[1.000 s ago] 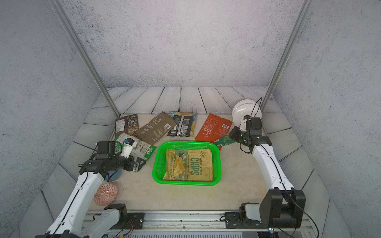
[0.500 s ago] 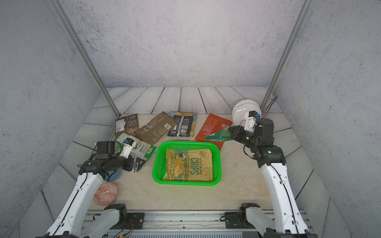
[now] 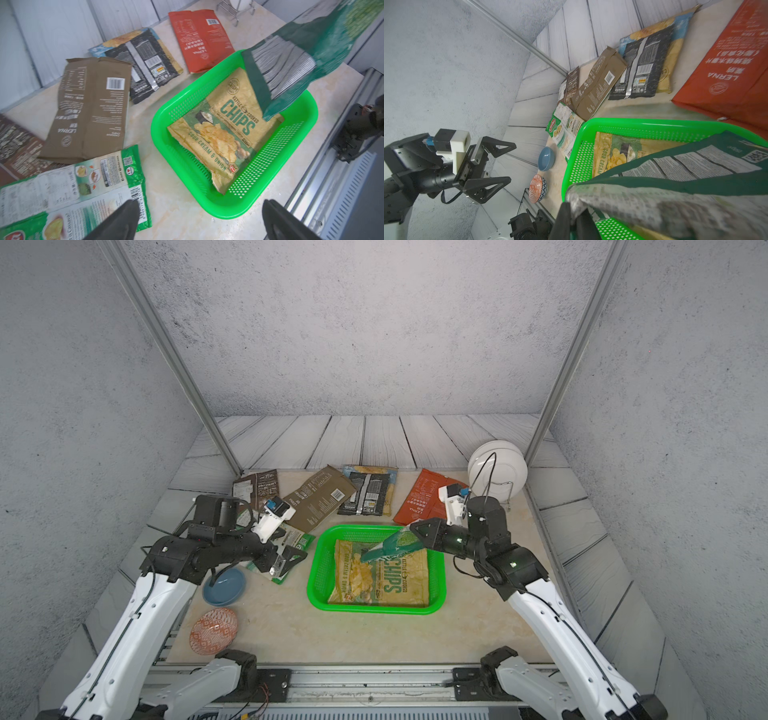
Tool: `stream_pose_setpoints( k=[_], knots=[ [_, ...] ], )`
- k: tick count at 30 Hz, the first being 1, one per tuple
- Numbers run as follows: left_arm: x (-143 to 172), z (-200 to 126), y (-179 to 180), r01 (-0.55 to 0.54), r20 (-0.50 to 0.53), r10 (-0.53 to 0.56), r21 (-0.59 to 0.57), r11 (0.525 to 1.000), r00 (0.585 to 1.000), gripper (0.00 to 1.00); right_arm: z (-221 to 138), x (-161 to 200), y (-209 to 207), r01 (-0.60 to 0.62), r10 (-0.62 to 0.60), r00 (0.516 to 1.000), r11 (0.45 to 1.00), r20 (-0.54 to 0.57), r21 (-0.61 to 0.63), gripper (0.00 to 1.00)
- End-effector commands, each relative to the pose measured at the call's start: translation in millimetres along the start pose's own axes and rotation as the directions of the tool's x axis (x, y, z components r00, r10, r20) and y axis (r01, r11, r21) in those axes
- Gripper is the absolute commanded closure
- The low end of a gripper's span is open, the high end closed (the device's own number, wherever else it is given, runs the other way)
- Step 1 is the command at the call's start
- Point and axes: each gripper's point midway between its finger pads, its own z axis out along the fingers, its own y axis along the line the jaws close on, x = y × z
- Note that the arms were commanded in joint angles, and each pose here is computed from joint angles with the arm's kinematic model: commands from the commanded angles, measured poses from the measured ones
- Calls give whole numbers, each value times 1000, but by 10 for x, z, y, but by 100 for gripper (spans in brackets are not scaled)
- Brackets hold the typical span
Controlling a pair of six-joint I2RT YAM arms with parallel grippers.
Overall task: Put the potato chips into the basket
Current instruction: Pick up the potato chip from the center of the board.
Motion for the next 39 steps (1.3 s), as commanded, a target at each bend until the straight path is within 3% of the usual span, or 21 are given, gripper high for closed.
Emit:
stream_pose_setpoints(
  k=[1,9,19,35,39],
  knots=[
    [-44,13,-83,-56,-62,55,-6,998,997,2,106,-149,219,1,3,998,998,64,-70,100],
    [-263,40,-474,-269,23,268,102,958,963,2,394,-146,343,-119,126,991,982,43,-147,100],
    [-377,254,-704,-458,99,450,76,886,887,2,564,-119,509,-169,182,980,976,86,-140,100],
    [-343,675,-871,-521,55,519,55,852,853,0,745,41,791,-208,225,970,965,94,-160,100],
    [-380,716,-849,-521,62,519,17,853,852,5,775,80,795,-234,249,965,959,83,-160,100]
  ],
)
